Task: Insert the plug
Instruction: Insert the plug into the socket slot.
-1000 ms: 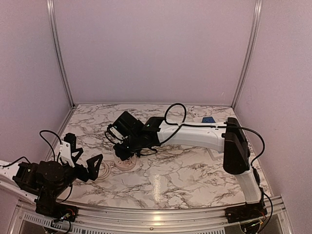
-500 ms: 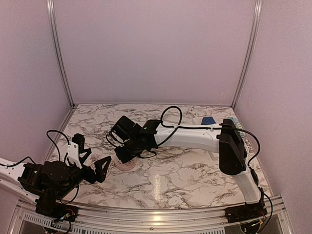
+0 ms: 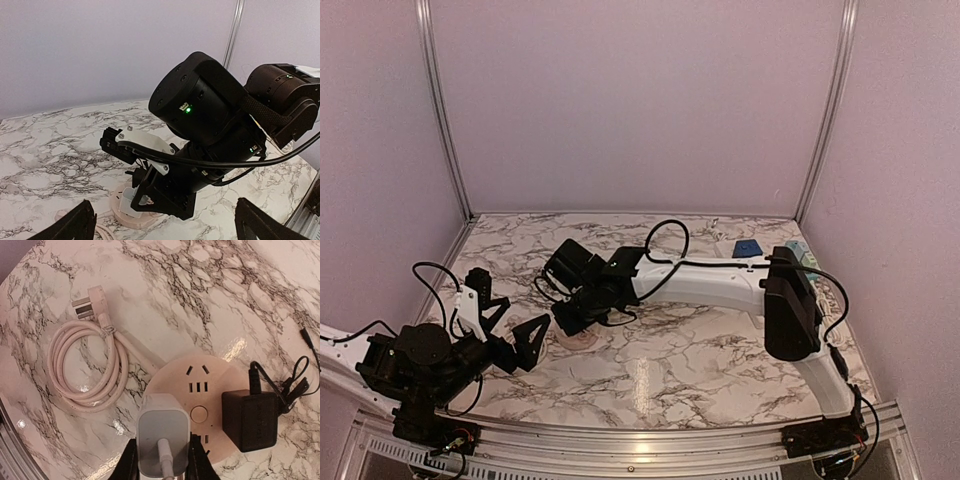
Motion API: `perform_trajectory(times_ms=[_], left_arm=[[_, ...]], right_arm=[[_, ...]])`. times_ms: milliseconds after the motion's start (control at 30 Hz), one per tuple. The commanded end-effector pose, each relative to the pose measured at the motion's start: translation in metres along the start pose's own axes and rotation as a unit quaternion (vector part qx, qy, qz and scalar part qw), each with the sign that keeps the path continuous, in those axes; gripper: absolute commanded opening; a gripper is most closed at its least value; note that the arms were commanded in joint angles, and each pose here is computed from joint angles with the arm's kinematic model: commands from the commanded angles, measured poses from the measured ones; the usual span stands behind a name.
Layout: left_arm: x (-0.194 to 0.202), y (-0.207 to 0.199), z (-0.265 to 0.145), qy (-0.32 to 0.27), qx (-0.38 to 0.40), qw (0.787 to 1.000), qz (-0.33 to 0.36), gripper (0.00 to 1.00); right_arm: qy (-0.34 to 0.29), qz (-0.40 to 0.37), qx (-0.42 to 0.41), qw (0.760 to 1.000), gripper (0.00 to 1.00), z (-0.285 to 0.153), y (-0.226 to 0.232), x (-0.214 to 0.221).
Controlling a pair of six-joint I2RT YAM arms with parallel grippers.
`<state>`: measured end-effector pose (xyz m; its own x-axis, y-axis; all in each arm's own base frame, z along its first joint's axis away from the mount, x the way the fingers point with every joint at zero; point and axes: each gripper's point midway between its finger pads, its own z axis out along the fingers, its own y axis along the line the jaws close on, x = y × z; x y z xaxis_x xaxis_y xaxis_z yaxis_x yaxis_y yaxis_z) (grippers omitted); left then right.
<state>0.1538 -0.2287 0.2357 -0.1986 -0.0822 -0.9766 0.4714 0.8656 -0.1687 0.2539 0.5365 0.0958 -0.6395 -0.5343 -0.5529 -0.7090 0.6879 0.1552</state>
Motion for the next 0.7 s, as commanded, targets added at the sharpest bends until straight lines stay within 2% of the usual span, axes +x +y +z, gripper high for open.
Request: perform_trajectory(times_ms=[0, 500, 667], left_arm=[[-0.012, 0.001, -0.002, -0.018, 0.001, 1.000, -0.013, 0.99], [-0.012, 0.012, -0.004, -0.024, -0.016, 0.999, -0.013, 0.99], [-0.008, 0.012, -0.002, -0.015, -0.030, 0.999, -0.007, 0.99]], right_arm=[[0.028, 0.000, 0.006, 1.000, 0.00, 0.012, 0.007, 0.019], [0.064, -0.007, 0.052, 0.997, 0.00, 0.030, -0.019, 0.045], [0.085, -0.021, 0.078, 0.993, 0.00, 0.017, -0.030, 0.054]])
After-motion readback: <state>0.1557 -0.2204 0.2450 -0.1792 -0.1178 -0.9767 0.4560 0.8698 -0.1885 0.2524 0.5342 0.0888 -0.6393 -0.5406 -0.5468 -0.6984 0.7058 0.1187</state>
